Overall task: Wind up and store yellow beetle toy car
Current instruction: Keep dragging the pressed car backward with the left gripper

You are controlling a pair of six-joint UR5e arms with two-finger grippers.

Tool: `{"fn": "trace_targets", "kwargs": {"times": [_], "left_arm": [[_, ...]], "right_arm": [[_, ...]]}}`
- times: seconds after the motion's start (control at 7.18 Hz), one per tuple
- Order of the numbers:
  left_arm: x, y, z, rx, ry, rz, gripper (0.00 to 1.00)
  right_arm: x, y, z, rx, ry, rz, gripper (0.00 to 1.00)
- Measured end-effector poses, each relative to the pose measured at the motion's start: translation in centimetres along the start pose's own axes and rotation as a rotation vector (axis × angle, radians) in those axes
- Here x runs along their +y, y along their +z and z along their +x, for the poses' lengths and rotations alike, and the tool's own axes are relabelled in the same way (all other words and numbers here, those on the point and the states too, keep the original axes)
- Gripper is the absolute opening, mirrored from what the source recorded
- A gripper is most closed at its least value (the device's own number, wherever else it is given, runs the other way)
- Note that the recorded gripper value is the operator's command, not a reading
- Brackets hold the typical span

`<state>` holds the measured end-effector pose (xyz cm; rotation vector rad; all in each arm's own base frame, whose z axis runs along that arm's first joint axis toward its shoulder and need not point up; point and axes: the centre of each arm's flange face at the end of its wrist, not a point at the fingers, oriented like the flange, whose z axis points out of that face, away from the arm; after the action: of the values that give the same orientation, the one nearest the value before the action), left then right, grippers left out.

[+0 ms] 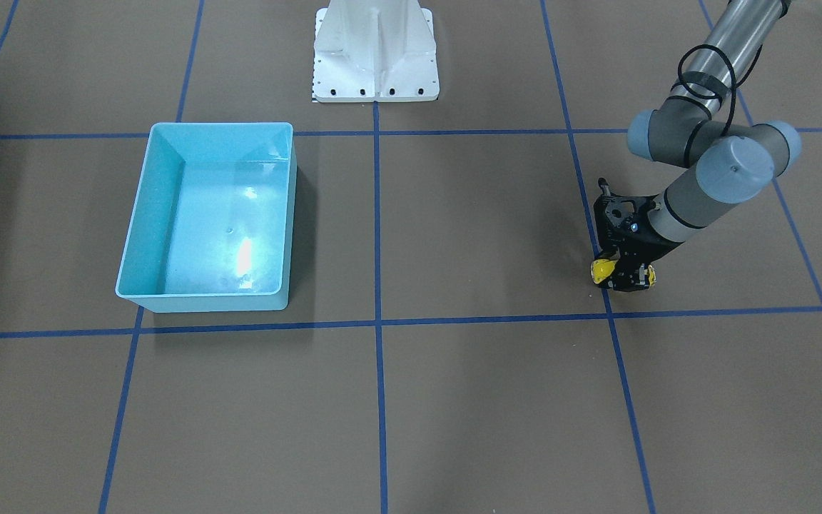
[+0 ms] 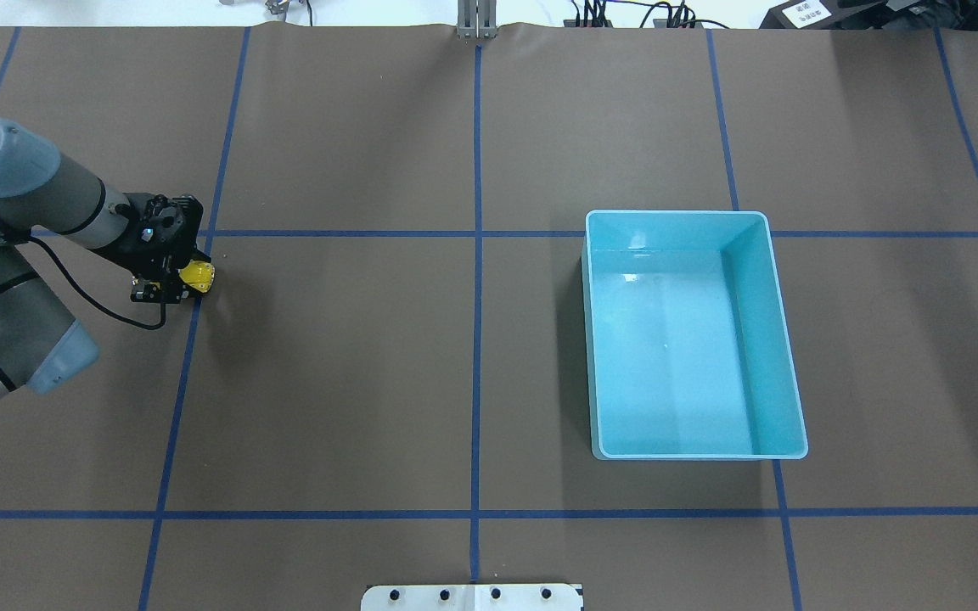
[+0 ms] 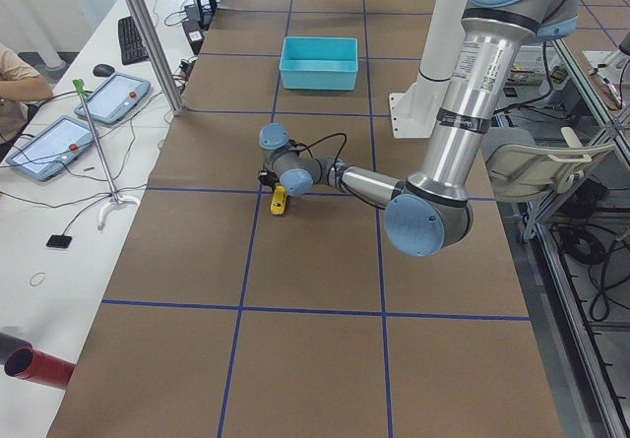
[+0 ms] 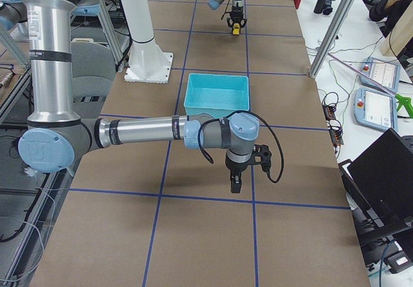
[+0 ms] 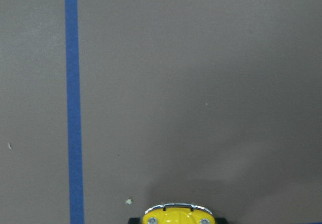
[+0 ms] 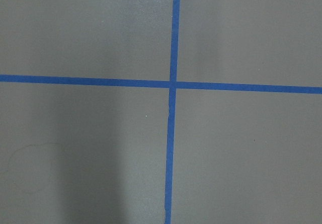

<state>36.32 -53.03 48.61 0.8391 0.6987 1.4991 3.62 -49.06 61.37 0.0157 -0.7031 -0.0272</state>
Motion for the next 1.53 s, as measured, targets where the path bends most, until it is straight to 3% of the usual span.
{"fn": "trace_targets", "kwargs": {"times": [1.53], "left_arm": [[4.7, -0.5, 2.0, 0.016, 0.001, 0.014, 0.00]], "right_arm": [[-0.1, 0.6, -0.5, 0.000, -0.010, -0.014, 1.00]]}}
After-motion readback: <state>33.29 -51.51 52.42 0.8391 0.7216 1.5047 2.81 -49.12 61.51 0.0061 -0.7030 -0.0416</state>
